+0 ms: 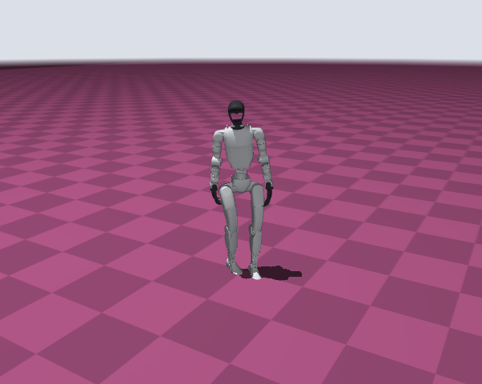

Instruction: In place motions

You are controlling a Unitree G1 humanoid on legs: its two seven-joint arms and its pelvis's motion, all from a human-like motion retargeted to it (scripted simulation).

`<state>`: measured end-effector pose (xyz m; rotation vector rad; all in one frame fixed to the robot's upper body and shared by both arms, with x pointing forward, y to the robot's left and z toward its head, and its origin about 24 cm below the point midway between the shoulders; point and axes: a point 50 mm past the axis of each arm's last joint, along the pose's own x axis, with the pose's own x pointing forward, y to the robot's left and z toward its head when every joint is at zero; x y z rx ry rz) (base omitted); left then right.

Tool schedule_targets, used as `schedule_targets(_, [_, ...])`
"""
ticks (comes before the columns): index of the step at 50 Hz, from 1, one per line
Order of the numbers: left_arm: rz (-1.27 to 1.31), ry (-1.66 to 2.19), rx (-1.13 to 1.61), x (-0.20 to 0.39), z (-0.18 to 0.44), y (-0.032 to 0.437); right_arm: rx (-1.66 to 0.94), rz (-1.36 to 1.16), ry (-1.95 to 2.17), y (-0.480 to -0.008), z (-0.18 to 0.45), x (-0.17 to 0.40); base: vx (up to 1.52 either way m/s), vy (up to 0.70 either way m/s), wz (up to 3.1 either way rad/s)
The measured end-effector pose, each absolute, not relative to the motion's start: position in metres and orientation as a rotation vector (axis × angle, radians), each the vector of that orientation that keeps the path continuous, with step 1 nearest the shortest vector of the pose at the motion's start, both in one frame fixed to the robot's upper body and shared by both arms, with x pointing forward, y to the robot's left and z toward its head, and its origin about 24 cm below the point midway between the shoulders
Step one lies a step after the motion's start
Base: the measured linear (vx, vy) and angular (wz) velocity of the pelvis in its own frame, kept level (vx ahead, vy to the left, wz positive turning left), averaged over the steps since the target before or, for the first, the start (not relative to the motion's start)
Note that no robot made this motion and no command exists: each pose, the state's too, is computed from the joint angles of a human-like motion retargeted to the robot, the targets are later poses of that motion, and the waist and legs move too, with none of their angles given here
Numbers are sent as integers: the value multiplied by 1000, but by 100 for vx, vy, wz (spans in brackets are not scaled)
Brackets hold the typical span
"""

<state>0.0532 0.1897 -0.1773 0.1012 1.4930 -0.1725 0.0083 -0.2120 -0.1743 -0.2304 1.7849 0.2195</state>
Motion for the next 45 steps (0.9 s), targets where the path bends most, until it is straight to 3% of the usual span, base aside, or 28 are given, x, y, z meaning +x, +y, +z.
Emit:
schedule_targets(10, [-171, 1445, 127, 66, -176, 190, -331, 220, 1751, -242, -168, 21, 22, -20, 226])
schedule_targets(20, [-33, 1543, 92, 43, -176, 208, -394, 94, 1852, -273, -159, -12, 53, -23, 372])
schedule_targets(27, [114, 1560, 18, 29, -176, 216, -417, 125, 1844, -263, -163, -16, 70, -29, 278])
schedule_targets(36, [264, 1633, -151, -10, -178, 200, -367, 201, 1576, -234, -170, 48, 47, -27, 122])
schedule_targets(45, [208, 1689, -148, -23, -179, 187, -318, 270, 1453, -216, -169, 75, 41, -20, 113])
